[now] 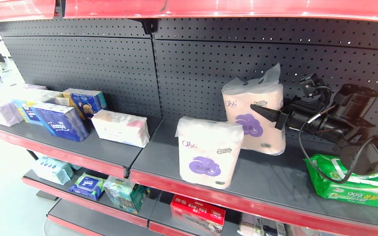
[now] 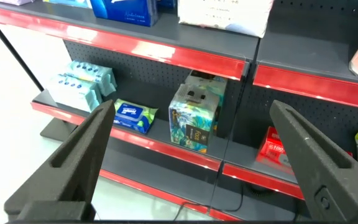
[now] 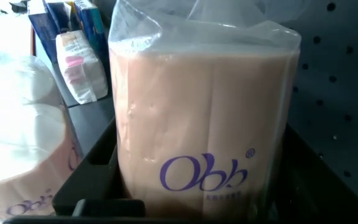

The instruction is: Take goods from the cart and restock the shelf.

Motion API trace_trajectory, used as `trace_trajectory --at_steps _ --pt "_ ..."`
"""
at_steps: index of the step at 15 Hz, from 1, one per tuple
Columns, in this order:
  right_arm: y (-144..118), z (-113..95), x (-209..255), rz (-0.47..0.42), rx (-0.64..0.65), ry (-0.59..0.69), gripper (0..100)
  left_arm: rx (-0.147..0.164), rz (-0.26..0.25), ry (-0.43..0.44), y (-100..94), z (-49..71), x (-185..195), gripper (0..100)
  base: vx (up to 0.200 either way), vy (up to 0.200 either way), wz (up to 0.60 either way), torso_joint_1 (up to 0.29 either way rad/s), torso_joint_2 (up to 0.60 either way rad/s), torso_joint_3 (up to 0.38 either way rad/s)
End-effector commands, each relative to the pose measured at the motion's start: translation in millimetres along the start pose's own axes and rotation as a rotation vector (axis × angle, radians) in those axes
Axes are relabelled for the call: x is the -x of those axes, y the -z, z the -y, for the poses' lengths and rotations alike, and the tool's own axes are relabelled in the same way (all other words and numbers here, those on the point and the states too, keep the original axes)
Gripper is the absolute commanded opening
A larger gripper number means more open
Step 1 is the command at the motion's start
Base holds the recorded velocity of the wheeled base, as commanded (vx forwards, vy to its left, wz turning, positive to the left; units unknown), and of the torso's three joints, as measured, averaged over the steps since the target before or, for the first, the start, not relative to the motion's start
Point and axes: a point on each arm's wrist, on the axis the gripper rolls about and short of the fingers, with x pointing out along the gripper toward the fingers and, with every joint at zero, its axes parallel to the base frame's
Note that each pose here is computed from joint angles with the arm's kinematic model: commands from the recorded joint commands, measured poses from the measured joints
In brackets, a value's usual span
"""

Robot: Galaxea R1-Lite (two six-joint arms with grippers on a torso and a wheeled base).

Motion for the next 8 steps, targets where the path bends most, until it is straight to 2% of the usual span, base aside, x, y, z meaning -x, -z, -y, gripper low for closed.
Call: trace_trajectory --at_steps 1,8 --pt "15.9 8.3 -4.7 -0.02 -0.014 -0.006 0 0.0 -0.001 0.0 -0.1 0.0 -0.1 100 0.0 0.0 0.0 0.0 0.0 0.0" --pt "41.4 15.5 -17.0 -0.012 -0.043 -0.059 0 0.0 -0.001 0.0 -0.1 0.0 -0.1 100 0.0 0.0 0.0 0.0 0.0 0.0"
